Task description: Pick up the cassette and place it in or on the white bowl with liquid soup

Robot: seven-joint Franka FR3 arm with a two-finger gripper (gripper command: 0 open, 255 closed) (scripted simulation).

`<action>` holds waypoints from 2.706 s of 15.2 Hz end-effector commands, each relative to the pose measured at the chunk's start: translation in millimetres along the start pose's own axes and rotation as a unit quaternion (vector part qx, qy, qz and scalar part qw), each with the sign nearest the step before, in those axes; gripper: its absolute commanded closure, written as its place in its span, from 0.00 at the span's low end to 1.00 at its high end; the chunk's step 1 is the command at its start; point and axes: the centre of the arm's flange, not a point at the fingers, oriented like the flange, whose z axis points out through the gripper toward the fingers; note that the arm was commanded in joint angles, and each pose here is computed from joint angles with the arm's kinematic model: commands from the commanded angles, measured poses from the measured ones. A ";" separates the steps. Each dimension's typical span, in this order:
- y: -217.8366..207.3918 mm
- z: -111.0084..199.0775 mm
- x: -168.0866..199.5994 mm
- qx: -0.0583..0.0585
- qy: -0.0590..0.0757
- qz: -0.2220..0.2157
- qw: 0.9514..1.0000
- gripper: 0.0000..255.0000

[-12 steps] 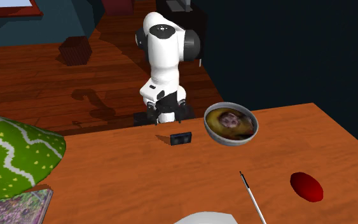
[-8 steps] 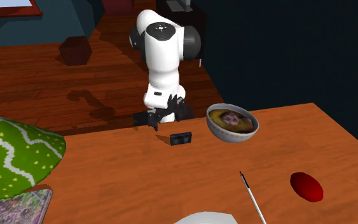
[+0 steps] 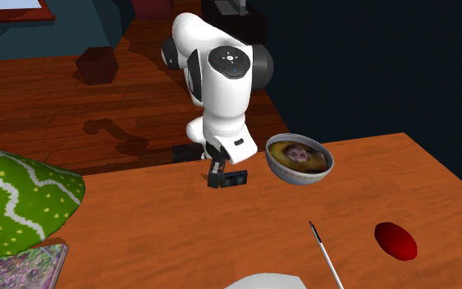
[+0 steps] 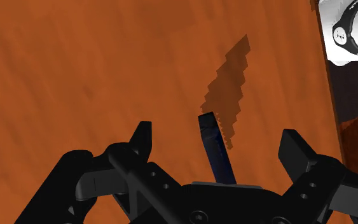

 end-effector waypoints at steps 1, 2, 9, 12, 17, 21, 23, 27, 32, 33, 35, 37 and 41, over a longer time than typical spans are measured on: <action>0.0 11.4 1.0 0.000 0.000 -0.004 1.000 0.00; 0.0 16.7 1.0 0.000 0.000 -0.004 1.000 0.00; 0.0 19.7 1.0 0.000 0.000 -0.004 1.000 0.00; 0.0 19.6 1.0 0.000 0.000 -0.004 1.000 1.00; 0.0 19.5 1.0 0.000 0.000 -0.004 1.000 1.00; -0.5 14.5 0.4 0.000 0.000 -0.004 1.000 1.00; -1.3 4.0 -0.8 0.000 0.000 -0.004 1.000 1.00; -3.0 -16.9 -3.2 0.000 0.000 -0.004 1.000 1.00; -5.1 -43.0 -6.3 0.000 0.000 -0.004 1.000 1.00; -5.5 -48.3 -6.9 0.000 0.000 -0.004 1.000 1.00; -6.4 -58.7 -8.1 0.000 0.000 -0.004 1.000 1.00; -7.2 -69.2 -9.3 0.000 0.000 -0.004 1.000 1.00; -8.9 -90.1 -11.7 0.000 0.000 -0.004 1.000 1.00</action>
